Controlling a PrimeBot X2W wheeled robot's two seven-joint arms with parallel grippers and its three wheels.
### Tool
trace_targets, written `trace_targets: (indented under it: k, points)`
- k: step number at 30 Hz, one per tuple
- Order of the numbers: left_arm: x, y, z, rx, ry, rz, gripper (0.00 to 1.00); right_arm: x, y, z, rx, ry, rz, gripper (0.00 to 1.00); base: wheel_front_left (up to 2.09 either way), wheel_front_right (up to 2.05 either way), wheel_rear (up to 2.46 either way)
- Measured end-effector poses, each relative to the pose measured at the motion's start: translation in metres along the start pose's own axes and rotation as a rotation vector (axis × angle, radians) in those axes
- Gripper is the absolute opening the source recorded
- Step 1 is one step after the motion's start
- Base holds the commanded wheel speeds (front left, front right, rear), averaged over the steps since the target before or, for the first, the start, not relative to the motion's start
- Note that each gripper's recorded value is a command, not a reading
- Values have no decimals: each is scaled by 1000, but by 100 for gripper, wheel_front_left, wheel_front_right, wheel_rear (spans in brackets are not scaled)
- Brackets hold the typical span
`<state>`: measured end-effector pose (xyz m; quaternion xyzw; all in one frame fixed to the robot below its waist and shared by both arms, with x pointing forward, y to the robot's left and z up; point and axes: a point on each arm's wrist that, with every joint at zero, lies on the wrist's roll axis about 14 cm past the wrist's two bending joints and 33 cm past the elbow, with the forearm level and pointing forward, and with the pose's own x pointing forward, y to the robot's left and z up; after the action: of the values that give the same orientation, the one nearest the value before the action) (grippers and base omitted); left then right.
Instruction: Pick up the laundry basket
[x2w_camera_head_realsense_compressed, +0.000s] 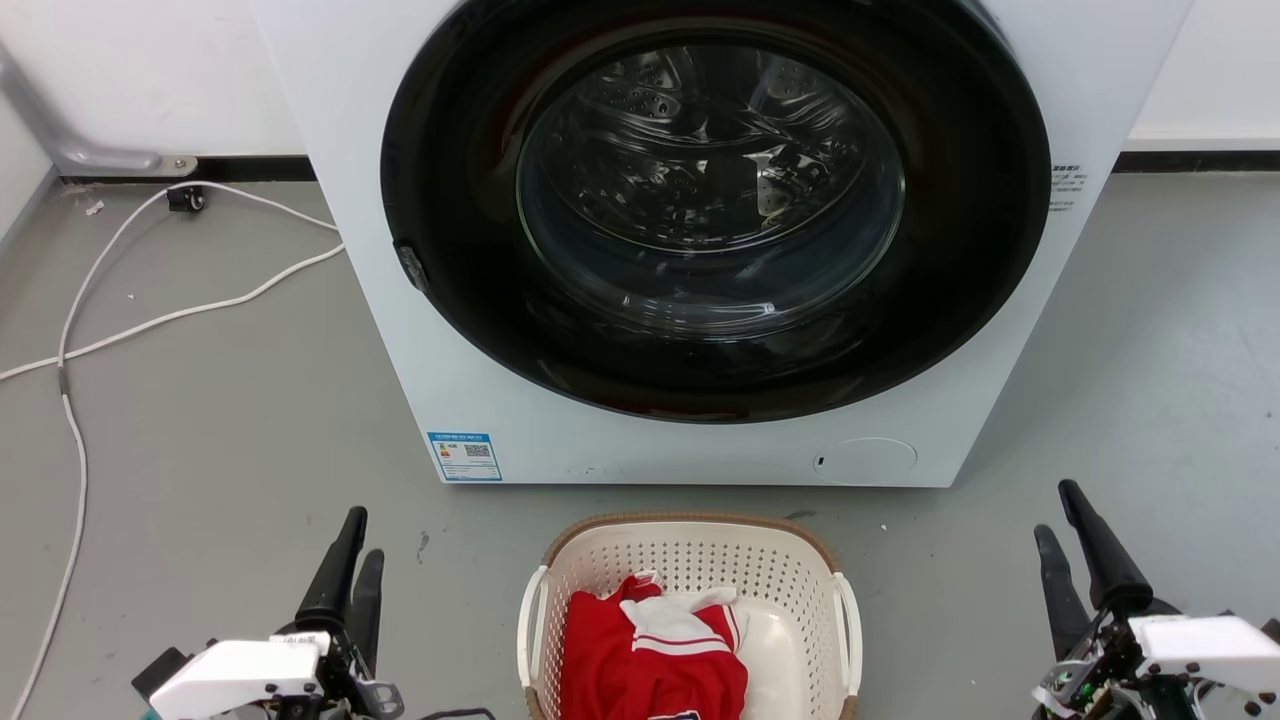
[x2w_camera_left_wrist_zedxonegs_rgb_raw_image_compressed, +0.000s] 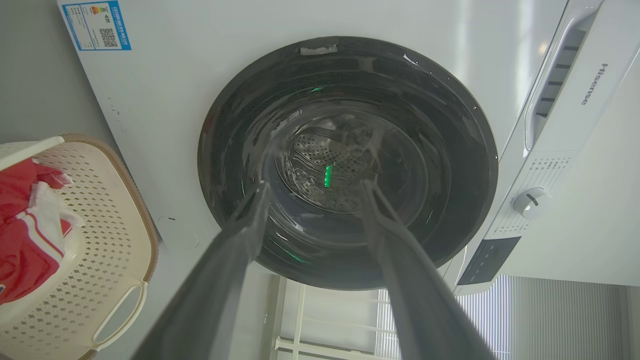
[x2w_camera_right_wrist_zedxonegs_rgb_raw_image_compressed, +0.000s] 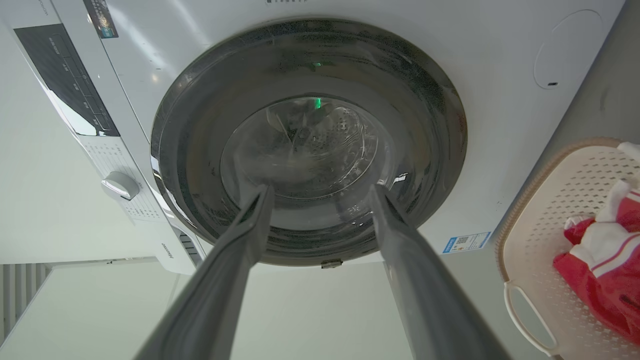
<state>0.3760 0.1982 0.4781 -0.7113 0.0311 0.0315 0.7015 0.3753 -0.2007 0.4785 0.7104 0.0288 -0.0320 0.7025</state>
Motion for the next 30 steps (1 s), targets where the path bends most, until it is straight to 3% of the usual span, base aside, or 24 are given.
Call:
trace_targets:
  k: [18, 30]
  points:
    - [-7, 0, 14, 113, -82, 2, 100, -5, 2, 5, -75, -59, 6, 100, 0, 0, 0]
    - [-9, -19, 41, 300, -185, -39, 100, -5, 21, 19, -385, -114, 46, 100, 0, 0, 0]
